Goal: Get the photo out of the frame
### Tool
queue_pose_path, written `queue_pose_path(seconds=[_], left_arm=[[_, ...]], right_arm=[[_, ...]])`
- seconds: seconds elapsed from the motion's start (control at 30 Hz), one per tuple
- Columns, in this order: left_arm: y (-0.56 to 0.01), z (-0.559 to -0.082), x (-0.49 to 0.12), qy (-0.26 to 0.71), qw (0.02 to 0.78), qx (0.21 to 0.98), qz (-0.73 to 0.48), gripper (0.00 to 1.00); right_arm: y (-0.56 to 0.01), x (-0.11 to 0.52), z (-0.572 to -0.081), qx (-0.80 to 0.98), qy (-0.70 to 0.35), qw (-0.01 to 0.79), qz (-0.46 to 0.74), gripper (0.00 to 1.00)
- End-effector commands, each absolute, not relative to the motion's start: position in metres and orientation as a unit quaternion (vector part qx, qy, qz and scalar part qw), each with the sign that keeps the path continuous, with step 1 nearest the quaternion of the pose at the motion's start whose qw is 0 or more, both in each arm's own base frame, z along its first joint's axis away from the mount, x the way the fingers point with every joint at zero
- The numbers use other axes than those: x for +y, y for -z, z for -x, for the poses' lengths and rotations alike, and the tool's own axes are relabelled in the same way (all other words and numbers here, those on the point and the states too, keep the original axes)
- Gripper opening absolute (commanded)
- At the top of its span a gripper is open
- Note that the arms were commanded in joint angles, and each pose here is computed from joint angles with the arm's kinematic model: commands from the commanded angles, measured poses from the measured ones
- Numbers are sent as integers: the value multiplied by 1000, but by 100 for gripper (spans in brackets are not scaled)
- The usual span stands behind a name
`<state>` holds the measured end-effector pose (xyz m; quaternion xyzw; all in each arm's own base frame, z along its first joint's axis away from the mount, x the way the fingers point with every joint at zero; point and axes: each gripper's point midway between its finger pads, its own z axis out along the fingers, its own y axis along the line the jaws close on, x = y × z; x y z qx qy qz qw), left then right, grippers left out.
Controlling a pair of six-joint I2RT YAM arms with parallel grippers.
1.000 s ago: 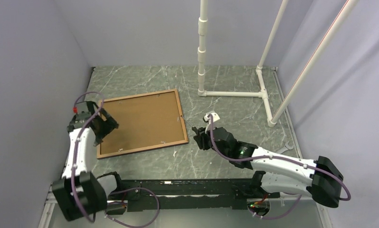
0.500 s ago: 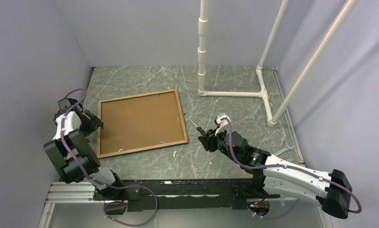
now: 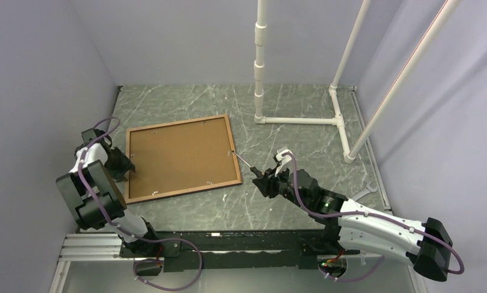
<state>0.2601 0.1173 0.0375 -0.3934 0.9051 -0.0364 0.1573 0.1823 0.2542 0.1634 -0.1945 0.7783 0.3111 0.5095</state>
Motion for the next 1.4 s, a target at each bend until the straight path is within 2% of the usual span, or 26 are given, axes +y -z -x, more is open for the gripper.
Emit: queue_pose_path(seconds=[0.0,0.1,0.3,0.4,0.57,0.7,0.73,0.77,0.9,1.0,1.07,1.2,1.37], left_arm=[[-24,-262,102,59,139,912,382,43],[-22,-261,96,70,132,911,385,18],[-23,-253,93,63,129,903,405,4],[-21,-244,90,61,123,894,426,0],[-17,-233,82,77,126,874,462,0],[-30,-235,80,85,163,866,466,0],[-36,-236,84,77,175,866,463,2],[-42,-237,89,67,185,866,460,11],[-68,-241,111,35,220,867,446,58],[-83,-247,123,30,245,865,437,79],[-87,-251,130,35,253,866,430,86],[-78,-260,133,67,237,868,430,95],[-59,-268,131,88,223,871,428,95]], right_arm=[[-187,256,-186,754,-337,537,173,0],[-188,253,-187,753,-332,542,169,0],[-188,248,-188,752,-329,547,163,0],[-187,250,-188,755,-328,543,165,0],[-185,251,-186,757,-330,539,167,0],[-183,254,-185,762,-330,529,173,0],[-183,256,-184,762,-332,527,177,0],[-182,258,-184,763,-333,524,180,0],[-183,262,-184,765,-334,518,189,0],[-184,263,-184,762,-335,521,189,0],[-185,264,-184,761,-337,521,193,0],[-193,264,-180,751,-346,526,200,0],[-197,257,-184,749,-336,537,192,0]])
